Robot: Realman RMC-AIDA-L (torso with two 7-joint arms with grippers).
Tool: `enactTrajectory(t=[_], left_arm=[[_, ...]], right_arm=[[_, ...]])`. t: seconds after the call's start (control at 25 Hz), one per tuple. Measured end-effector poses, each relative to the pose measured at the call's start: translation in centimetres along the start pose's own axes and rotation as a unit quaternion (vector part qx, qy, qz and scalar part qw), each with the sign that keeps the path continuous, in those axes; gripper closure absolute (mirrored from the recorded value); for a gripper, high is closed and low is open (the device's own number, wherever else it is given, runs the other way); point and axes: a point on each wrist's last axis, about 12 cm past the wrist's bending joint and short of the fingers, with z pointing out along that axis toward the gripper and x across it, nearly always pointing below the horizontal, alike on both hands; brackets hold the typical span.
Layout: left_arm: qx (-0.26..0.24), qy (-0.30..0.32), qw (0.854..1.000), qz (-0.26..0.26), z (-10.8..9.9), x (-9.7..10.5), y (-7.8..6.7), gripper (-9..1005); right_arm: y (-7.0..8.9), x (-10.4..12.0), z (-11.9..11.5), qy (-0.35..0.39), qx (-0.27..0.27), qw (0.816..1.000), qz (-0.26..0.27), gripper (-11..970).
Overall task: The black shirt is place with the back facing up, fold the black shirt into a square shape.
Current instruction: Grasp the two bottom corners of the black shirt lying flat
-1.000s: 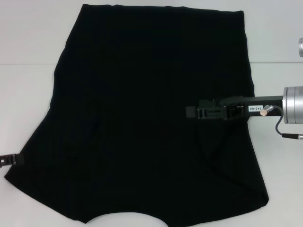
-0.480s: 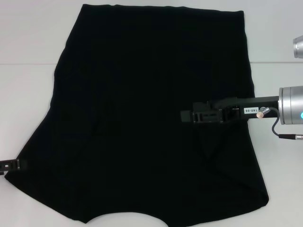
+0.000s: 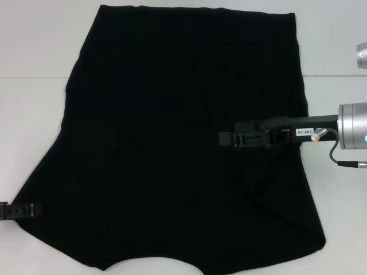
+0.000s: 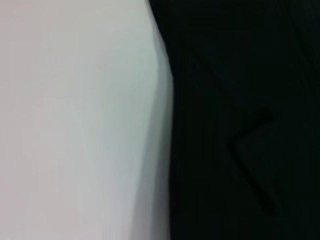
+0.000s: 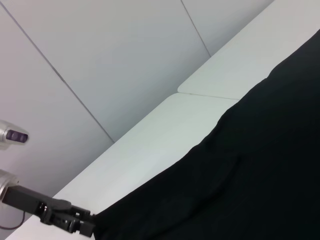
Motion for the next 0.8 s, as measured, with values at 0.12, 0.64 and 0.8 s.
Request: enactTrajectory(t=[0.12, 0.64, 0.8], left_arm=[[0.007, 0.01, 1.0, 0.008, 0.22, -0.12, -0.37, 66], [0.001, -0.002, 1.0, 0.008, 0.43, -0.77, -0.31, 220], [-0.004, -0.006, 1.0, 0.005, 0.73, -0.9, -0.18, 368]], right_arm=[[0.0, -0.03, -0.03, -0.001, 0.0, 1.0, -0.001, 107], [-0.05, -0.03, -0.23, -0.001, 0.0, 1.0, -0.002, 108], [-0.24, 0.31, -0.7, 0.002, 0.003, 1.0, 0.007, 108]])
